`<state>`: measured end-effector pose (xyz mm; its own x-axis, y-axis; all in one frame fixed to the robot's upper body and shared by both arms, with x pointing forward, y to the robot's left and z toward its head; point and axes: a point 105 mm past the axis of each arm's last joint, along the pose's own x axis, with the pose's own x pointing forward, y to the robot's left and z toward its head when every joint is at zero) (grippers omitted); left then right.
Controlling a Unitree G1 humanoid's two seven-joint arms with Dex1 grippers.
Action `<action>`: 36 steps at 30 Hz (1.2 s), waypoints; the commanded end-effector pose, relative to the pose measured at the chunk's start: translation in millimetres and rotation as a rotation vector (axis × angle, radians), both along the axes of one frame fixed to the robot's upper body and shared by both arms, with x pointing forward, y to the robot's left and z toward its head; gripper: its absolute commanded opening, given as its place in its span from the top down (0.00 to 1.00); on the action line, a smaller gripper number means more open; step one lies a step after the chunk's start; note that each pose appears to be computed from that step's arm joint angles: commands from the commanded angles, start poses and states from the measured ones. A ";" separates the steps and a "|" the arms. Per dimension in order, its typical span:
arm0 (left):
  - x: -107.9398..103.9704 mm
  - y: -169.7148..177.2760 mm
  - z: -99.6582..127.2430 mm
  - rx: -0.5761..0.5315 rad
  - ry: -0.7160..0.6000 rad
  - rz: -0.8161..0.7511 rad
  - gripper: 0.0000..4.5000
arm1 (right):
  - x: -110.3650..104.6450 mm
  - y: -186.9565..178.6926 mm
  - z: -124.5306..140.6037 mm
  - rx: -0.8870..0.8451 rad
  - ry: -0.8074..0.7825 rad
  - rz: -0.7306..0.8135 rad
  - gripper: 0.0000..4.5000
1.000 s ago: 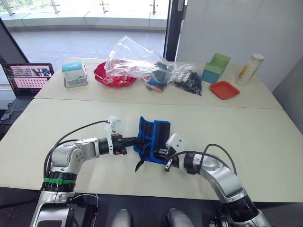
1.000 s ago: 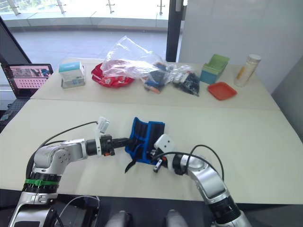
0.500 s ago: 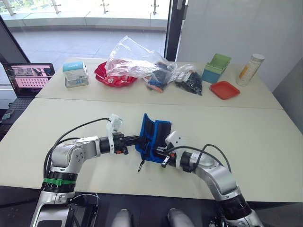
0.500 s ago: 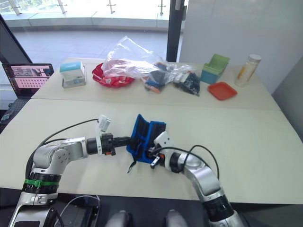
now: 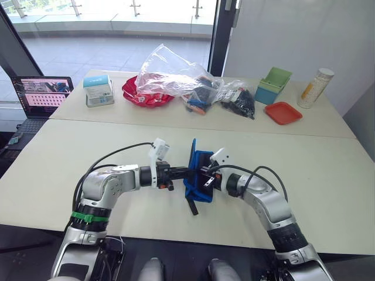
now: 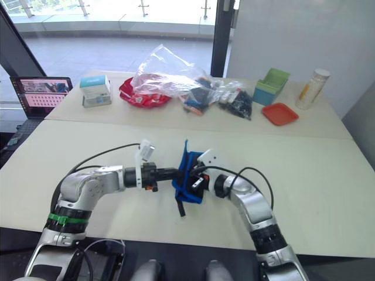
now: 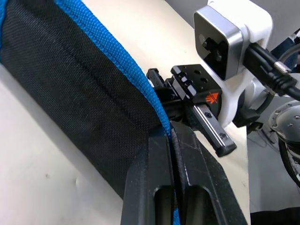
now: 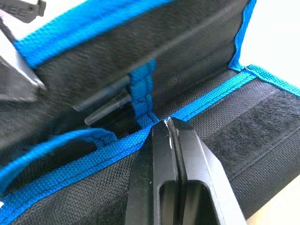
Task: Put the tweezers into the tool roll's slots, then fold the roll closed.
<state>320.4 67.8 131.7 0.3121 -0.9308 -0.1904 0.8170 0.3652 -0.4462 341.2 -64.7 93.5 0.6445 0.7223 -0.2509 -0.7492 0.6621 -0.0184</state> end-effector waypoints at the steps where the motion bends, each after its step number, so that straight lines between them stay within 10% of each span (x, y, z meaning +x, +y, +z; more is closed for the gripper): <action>1: 2.6 -17.9 3.4 0.006 -0.061 -0.038 0.99 | -4.9 -10.5 -24.5 -0.016 0.097 -0.052 1.00; 16: -8.3 -38.2 -69.2 0.175 0.083 0.000 0.99 | 1.3 -41.0 64.2 0.262 0.001 -0.160 1.00; 24: -0.5 -39.5 -81.0 0.245 0.105 0.065 0.99 | -5.6 -24.8 105.6 0.025 -0.178 0.039 1.00; 33: -4.0 -37.9 -78.0 0.248 0.076 0.059 0.99 | -0.8 -25.7 11.7 -0.310 0.131 0.050 1.00; 36: -5.2 -33.1 -75.7 0.254 0.063 0.055 0.79 | 6.6 -40.4 -14.9 -0.399 0.213 0.021 1.00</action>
<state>316.1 17.8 84.4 0.3141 -0.8943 -0.3186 0.8158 0.4259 -0.3912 343.0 -78.5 109.5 0.5270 0.6654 -0.5287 -0.8208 0.5598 -0.1135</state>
